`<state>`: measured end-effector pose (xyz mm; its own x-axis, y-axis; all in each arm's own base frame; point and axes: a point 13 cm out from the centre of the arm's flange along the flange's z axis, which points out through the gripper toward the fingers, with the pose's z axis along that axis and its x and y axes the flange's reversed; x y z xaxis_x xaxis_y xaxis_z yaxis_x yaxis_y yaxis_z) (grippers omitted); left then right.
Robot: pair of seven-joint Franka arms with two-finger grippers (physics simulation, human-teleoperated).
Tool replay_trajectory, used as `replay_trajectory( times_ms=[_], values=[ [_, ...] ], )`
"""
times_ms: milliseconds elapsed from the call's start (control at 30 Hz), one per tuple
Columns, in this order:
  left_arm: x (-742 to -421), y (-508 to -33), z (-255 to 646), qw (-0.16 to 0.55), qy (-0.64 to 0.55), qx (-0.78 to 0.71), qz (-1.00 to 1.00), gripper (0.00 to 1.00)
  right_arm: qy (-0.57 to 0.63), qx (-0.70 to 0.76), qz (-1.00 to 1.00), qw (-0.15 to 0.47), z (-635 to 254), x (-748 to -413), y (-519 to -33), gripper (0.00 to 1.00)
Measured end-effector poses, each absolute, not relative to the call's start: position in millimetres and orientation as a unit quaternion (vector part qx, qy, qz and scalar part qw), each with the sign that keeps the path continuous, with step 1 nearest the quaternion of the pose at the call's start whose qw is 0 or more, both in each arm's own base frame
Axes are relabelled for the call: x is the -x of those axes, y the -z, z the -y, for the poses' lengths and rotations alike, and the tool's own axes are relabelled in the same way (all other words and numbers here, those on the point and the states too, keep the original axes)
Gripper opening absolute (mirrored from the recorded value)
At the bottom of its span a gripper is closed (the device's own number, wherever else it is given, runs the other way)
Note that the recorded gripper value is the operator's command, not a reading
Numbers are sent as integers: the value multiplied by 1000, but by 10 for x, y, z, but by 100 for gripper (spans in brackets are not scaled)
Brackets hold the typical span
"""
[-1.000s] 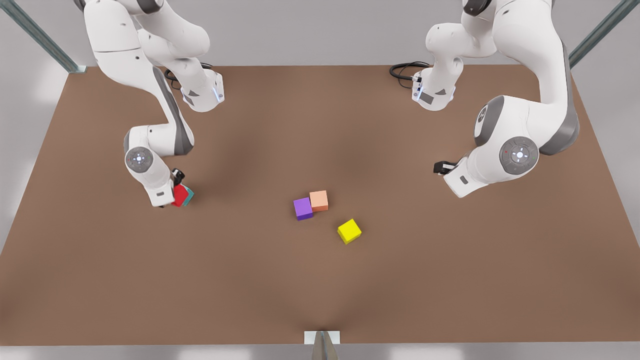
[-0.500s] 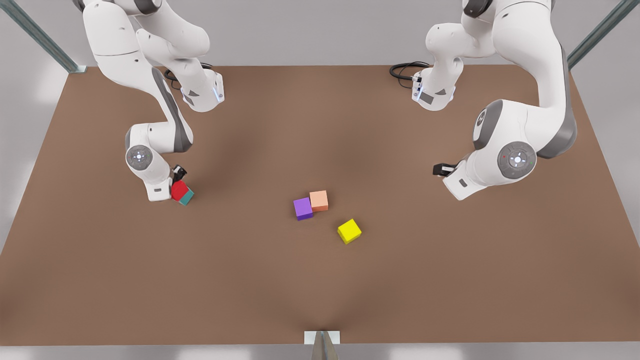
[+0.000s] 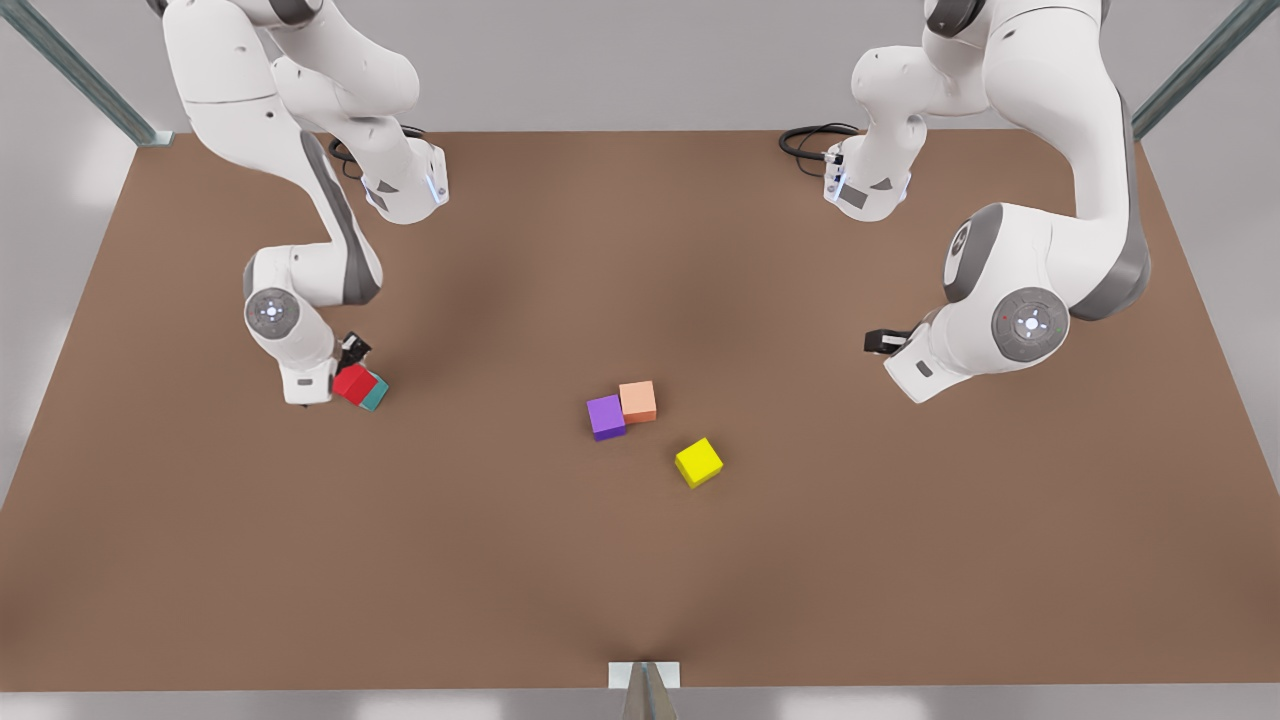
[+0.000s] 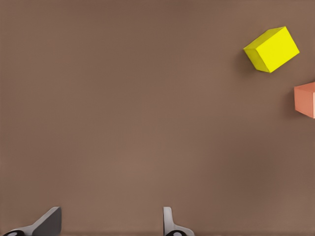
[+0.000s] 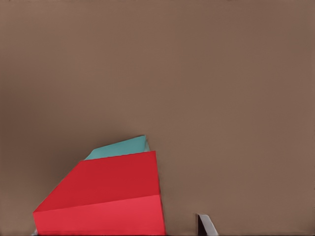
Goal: Pick up red wooden cube and pass to hand red wooden cube and place in blue wooden cube
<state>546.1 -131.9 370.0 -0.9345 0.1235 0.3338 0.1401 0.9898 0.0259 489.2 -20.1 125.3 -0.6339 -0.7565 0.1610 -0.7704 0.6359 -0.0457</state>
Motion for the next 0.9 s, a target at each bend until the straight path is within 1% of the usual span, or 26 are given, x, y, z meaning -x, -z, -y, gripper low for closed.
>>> replay_trajectory(
  times_ms=[167,233,267,367,433,467,533,600,667,733,767,900],
  values=[
    [-5460,-3710,1327,167,25,66,983,100,-53,-406,911,53,127,-5006,-1570,100],
    [-5461,-3707,1325,168,25,65,983,100,-47,-395,916,44,51,-5071,-1802,100],
    [-5462,-3705,1325,168,25,65,983,100,-43,-388,920,36,-1,-5143,-1994,100],
    [-5462,-3701,1319,168,25,64,983,100,-19,-362,932,13,-208,-5449,-2678,100],
    [-5463,-3701,1319,168,25,64,983,100,-2,-337,942,15,-329,-5666,-2918,100],
    [-5464,-3702,1319,168,25,63,983,100,3,-319,948,19,-358,-5848,-2990,100],
    [-5463,-3700,1317,168,26,63,983,100,4,-270,963,1,-288,-6353,-3419,100],
    [-5464,-3701,1317,168,26,63,983,100,4,-227,974,-16,-182,-6526,-3936,100],
    [-5462,-3699,1316,168,26,63,983,100,3,-185,983,-24,1,-6534,-4426,100],
    [-5464,-3685,1316,169,26,62,983,100,4,-145,989,-18,169,-6339,-4811,100],
    [-5465,-3680,1315,169,26,62,983,100,7,-133,991,-9,168,-6214,-4928,100],
    [-5468,-3684,1311,169,27,62,983,100,17,-97,994,40,62,-5893,-4973,100]
  ],
)
